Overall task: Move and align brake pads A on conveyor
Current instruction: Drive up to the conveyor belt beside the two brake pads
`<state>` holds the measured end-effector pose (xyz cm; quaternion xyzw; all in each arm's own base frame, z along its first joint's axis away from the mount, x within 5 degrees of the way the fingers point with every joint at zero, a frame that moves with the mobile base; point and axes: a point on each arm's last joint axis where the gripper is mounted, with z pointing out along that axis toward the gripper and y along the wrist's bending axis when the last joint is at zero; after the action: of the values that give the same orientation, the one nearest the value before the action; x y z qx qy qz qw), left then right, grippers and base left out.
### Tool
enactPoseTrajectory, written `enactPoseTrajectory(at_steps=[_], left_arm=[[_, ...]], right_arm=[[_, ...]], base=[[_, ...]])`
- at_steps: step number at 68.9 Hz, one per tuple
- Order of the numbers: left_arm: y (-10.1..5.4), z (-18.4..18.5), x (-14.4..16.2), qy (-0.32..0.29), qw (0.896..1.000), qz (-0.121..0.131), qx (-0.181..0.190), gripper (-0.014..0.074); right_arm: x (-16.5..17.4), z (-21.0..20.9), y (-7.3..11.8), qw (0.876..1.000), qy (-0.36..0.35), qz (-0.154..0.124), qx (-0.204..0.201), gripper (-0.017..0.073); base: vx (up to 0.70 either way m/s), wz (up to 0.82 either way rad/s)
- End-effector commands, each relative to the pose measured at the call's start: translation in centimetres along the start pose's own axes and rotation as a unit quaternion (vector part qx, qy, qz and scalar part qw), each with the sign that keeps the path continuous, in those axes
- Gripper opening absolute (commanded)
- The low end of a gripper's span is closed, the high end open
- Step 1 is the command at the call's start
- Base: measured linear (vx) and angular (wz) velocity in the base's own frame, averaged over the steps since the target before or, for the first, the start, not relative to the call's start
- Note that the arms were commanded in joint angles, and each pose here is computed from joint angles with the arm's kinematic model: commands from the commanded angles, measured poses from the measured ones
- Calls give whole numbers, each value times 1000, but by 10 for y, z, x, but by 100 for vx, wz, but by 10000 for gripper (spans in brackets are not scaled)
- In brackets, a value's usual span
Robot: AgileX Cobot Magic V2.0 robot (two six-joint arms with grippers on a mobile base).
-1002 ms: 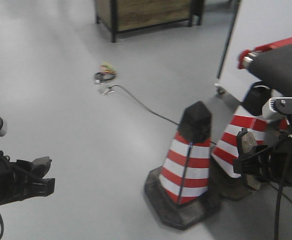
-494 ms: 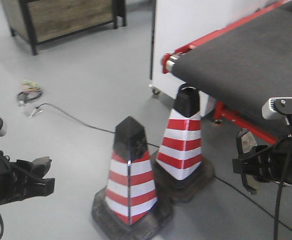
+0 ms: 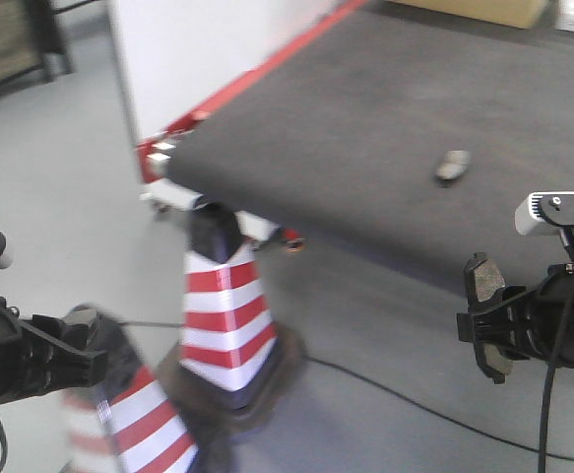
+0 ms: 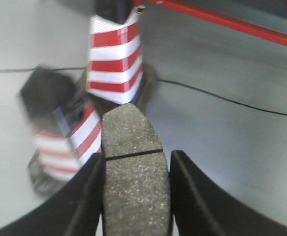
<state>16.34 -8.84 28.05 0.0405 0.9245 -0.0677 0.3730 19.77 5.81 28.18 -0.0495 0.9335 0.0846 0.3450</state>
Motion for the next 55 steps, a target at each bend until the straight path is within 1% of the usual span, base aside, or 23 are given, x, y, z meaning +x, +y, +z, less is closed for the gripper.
enactPoseTrajectory(at_steps=[1, 15, 26, 35, 40, 55], left_arm=[[-4, -7, -11, -40, 999, 6, 22, 72], [-4, -7, -11, -40, 999, 6, 22, 72], [-4, -7, -11, -40, 999, 6, 22, 72], [-5, -8, -12, -42, 999, 3, 26, 72], [-4, -8, -12, -44, 999, 10, 20, 72], [-4, -8, -12, -42, 999, 8, 20, 72]], right_arm=[[-15, -10, 2, 998, -57, -4, -8, 60], [-15, -10, 2, 998, -57, -4, -8, 60], [-15, -10, 2, 998, -57, -4, -8, 60], [-14, -10, 1, 999, -52, -4, -6, 60], [-13, -9, 2, 999, -49, -2, -7, 60], [-13, -9, 2, 999, -48, -2, -7, 60]], base=[[21, -67], [21, -65], [22, -47], [25, -23], [26, -12], [27, -10]])
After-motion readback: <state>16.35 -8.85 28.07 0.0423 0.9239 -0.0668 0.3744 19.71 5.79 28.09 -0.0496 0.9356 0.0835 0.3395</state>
